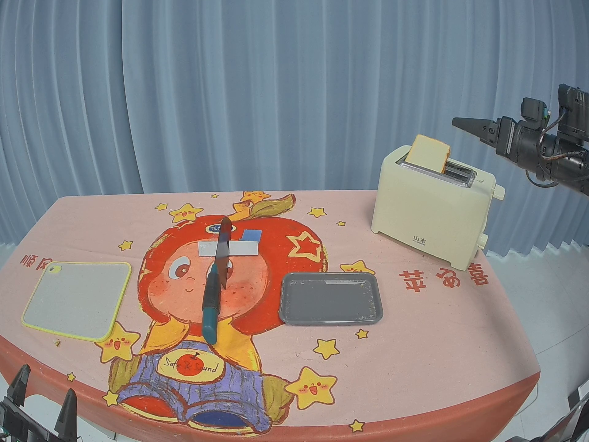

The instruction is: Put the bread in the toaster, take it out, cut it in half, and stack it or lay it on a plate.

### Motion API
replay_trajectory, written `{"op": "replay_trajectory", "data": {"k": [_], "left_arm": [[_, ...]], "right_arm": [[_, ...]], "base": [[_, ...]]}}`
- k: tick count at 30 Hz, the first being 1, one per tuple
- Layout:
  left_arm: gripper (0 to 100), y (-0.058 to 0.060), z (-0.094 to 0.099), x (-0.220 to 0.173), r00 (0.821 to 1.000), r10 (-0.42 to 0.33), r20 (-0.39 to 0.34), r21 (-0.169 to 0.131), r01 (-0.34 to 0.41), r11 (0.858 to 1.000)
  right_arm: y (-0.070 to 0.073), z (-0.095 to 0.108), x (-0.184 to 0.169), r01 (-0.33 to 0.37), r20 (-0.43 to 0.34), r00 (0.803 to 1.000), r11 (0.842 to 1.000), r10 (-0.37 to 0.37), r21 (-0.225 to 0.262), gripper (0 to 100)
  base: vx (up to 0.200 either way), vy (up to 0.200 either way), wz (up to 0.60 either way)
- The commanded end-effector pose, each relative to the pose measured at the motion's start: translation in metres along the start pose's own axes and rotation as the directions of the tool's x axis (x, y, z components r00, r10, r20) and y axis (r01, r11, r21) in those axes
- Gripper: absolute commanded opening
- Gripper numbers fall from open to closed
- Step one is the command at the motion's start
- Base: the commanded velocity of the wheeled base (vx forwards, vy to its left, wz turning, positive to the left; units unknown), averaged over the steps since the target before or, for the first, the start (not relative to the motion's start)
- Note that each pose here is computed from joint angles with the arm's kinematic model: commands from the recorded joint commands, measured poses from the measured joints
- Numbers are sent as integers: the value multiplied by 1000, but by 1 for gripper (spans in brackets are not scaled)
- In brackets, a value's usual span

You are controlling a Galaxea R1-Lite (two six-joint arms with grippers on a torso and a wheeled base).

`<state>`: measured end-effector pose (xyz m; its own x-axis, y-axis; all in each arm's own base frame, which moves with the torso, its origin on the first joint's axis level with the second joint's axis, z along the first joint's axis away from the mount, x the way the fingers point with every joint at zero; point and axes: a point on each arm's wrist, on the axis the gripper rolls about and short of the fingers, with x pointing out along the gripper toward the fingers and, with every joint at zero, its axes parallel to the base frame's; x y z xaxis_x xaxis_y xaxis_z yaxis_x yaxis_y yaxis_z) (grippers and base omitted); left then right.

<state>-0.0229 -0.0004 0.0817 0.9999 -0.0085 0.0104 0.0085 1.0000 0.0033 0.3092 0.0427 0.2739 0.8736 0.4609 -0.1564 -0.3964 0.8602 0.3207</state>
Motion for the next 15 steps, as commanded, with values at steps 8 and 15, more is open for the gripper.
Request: {"op": "replay_trajectory", "data": {"k": [8,15], "left_arm": [[100,0,-5,0,1000,1,-1,0,-1,1000],[100,0,-5,0,1000,1,-1,0,-1,1000]], "right_arm": [[-10,-5,17,15,-23,1000,1000,-14,16,100],[-22,-12,34,36,-51,998,999,-34,34,100]], "base": [[0,0,0],[0,0,0]]}}
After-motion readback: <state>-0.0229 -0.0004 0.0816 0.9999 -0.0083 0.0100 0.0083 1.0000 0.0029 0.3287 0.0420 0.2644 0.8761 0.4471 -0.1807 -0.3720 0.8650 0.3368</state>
